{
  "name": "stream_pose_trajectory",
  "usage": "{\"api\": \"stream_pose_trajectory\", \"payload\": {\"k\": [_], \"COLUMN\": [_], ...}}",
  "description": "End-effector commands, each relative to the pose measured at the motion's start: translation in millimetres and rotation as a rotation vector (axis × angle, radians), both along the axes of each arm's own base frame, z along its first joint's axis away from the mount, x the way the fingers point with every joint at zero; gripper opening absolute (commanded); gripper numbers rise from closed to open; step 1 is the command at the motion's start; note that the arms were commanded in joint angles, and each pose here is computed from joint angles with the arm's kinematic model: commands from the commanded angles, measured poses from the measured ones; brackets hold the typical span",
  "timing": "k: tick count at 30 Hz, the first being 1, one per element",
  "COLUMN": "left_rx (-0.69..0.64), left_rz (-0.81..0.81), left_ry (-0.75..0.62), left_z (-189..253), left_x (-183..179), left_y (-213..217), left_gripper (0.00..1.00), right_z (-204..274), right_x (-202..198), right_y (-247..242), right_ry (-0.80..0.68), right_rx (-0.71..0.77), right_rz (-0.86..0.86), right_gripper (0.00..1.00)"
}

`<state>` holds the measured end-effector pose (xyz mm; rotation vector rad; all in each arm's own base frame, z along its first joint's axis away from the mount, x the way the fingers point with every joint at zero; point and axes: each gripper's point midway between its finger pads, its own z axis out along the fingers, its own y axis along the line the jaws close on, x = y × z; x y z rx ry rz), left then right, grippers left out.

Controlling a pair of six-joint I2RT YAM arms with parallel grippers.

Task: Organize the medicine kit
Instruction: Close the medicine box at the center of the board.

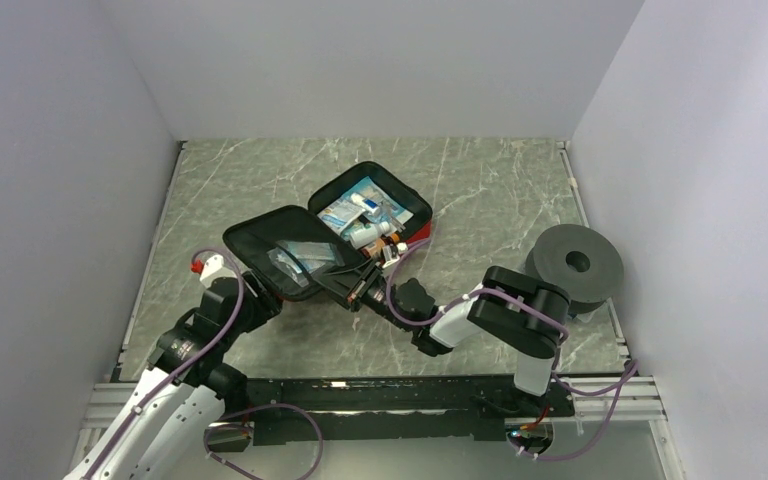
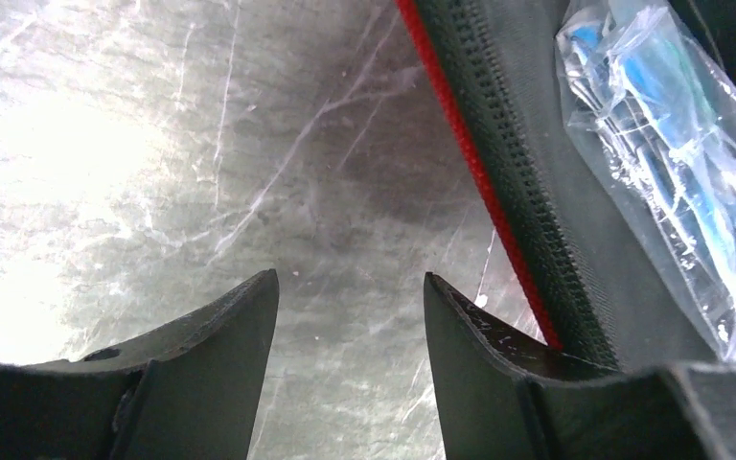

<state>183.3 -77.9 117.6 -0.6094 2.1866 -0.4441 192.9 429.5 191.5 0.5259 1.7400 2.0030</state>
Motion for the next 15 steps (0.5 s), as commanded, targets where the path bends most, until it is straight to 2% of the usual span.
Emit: {"api": "stream_pose_trajectory", "payload": {"k": [1, 6, 8, 10, 15], "left_rx": [-0.053, -0.063, -0.060, -0.054, -0.046], "left_rz": [0.068, 0.069, 0.066, 0.066, 0.064], "left_ry": [-0.152, -0.180, -0.186, -0.188, -0.206], "left_z": [41.2, 49.9, 54.2, 57.7, 66.8], "left_x": [25.8, 33.5, 36.2, 38.6, 43.7], "left_y": [-0.1, -3.4, -4.3, -4.6, -5.0], "left_gripper": [0.64, 0.64, 0.64, 0.64, 0.64], "right_z": [93.3, 85.8, 77.8, 71.0, 60.0], "right_x": [-37.0, -51.9, -56.4, -60.4, -63.5], "right_y": [-8.9, -0.6, 2.0, 1.6, -14.9], "right_ry": [-0.211, -0.236, -0.230, -0.231, -0.245], "right_rx": [0.310, 0.287, 0.270, 0.251, 0.204], "right_rz": [0.121, 0.215, 0.248, 0.269, 0.274], "right_gripper": [0.18, 0.25, 0.32, 0.46, 0.59]}}
